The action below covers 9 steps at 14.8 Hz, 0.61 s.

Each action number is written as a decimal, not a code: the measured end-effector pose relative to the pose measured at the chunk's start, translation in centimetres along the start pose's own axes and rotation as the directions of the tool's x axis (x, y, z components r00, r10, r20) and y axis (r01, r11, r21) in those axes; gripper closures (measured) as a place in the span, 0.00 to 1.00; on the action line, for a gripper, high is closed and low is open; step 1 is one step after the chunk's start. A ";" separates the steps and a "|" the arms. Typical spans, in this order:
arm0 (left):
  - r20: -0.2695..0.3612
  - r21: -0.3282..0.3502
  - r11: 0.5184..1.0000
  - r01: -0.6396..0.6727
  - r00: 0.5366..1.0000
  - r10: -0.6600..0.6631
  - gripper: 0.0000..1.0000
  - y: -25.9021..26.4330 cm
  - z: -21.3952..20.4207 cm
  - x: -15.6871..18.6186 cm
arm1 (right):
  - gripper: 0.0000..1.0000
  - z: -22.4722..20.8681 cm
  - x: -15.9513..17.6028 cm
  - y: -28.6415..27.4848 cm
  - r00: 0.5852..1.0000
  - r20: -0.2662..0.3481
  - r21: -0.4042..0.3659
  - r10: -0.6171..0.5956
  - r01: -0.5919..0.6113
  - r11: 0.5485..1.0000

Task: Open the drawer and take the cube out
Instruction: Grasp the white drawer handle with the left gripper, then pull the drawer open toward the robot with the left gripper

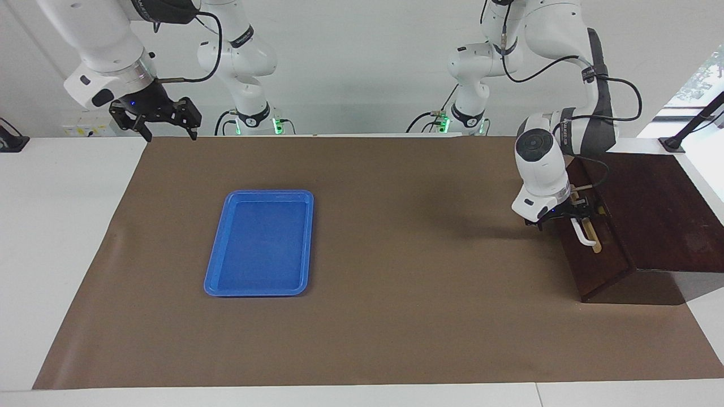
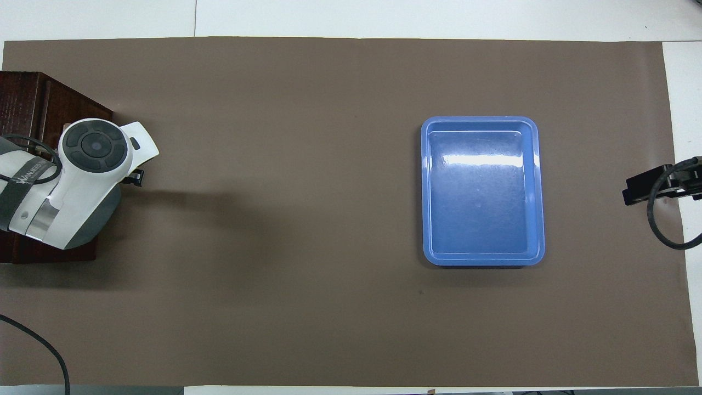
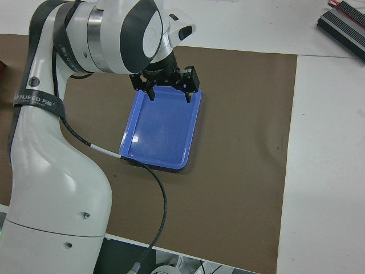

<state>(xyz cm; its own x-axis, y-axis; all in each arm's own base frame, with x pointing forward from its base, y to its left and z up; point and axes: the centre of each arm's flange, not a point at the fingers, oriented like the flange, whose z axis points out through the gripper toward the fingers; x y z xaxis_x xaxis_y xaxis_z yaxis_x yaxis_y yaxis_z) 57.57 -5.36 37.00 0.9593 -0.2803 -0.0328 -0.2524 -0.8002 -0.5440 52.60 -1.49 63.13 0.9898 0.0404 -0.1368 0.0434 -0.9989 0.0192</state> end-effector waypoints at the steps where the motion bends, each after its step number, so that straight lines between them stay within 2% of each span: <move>1: -0.006 0.000 1.000 -0.009 1.000 0.009 0.00 0.5 -0.3 0.1 | 0.00 0.0 0.0 0.0 1.000 0.000 0.000 0.000 0.000 1.000; 9: -0.032 -0.011 0.998 -0.057 0.998 0.056 0.00 4.0 -2.7 0.6 | 0.00 0.0 0.0 0.0 1.000 0.000 0.000 0.000 0.000 1.000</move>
<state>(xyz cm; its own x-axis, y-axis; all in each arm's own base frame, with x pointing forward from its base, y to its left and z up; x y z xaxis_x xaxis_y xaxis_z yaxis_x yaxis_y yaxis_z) 56.77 -10.11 37.03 0.9391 -0.3418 -0.0364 -0.3078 -0.7890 -0.5317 52.60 -1.49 63.13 0.9898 0.0404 -0.1368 0.0434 -0.9989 0.0192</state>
